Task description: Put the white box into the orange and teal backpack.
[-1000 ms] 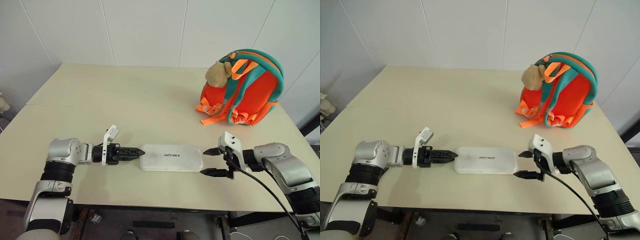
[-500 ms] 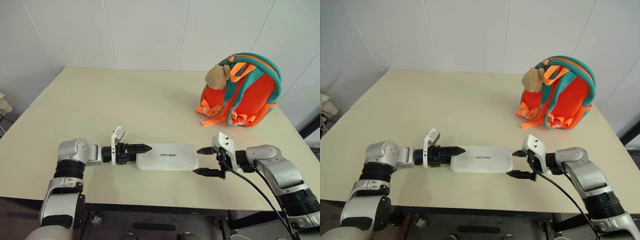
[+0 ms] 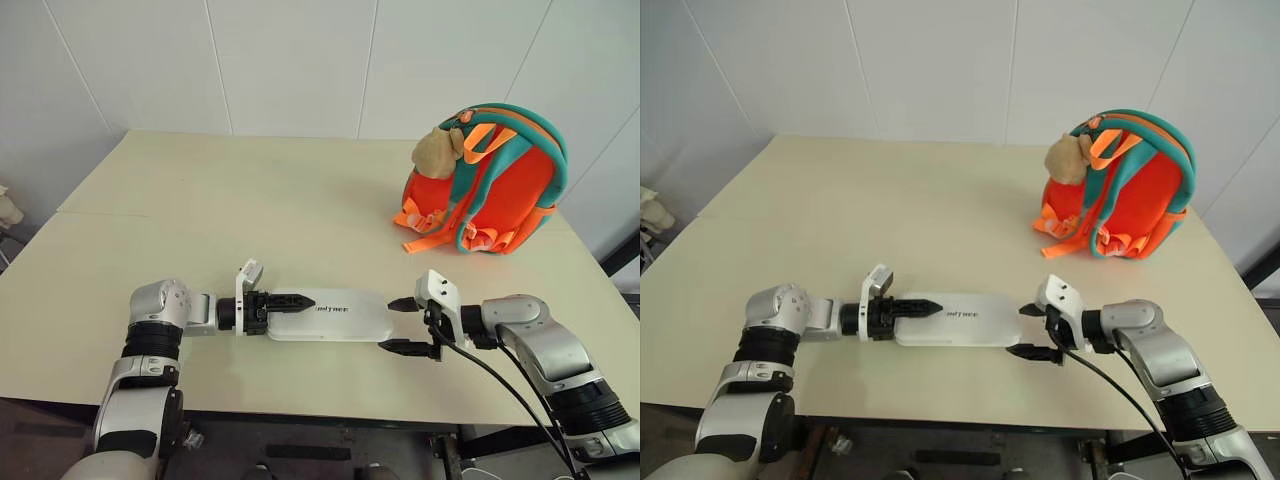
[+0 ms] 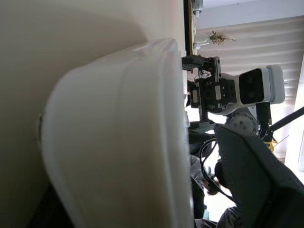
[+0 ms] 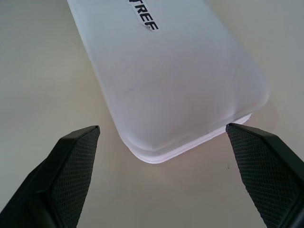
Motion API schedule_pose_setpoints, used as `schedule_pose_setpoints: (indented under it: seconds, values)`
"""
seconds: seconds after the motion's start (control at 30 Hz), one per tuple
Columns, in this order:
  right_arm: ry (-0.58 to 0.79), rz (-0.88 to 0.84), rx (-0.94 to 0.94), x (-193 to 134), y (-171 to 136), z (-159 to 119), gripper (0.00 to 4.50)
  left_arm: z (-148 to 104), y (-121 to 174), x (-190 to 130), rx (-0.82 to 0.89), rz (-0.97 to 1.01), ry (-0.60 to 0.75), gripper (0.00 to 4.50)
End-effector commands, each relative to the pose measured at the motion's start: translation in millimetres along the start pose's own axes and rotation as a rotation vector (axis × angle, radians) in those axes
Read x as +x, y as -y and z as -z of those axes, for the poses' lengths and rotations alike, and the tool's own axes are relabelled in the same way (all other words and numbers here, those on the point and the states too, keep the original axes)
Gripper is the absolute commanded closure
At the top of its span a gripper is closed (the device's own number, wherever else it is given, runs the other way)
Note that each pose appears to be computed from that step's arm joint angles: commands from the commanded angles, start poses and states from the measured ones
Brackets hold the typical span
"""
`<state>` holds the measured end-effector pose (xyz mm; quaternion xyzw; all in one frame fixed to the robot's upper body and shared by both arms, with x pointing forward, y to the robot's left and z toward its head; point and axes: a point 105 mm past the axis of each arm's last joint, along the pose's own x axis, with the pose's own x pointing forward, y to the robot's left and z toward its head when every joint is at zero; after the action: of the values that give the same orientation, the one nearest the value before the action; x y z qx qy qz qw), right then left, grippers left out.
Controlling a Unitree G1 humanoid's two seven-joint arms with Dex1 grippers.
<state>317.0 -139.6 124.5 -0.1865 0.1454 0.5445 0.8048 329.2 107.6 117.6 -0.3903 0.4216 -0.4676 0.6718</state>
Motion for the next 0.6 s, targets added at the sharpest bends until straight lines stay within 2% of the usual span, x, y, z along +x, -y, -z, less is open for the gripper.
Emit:
schedule_pose_setpoints:
  seconds: [0.03, 0.17, 0.23, 0.4, 0.6]
  values:
    - [0.035, 0.025, -0.047, -3.9, 2.0, -8.7, 0.00, 11.5, -2.4, 2.3, -0.057, 0.009, -0.044, 2.18]
    - [0.047, 0.058, -0.051, -8.3, 4.7, -9.4, 0.00, 9.2, 0.5, 3.0, -0.047, 0.017, -0.031, 3.25]
    - [0.052, 0.072, -0.049, -11.3, 5.5, -9.3, 0.00, 9.0, 1.5, 2.8, -0.037, 0.020, -0.024, 3.30]
    - [0.097, 0.269, 0.011, -56.6, 34.1, -14.5, 0.00, -0.7, 11.3, -18.6, 0.044, 0.037, 0.071, 3.30]
    - [0.153, 0.534, 0.022, -110.9, 82.8, -32.6, 0.00, 7.5, -12.9, -48.6, 0.142, -0.115, 0.112, 3.30]
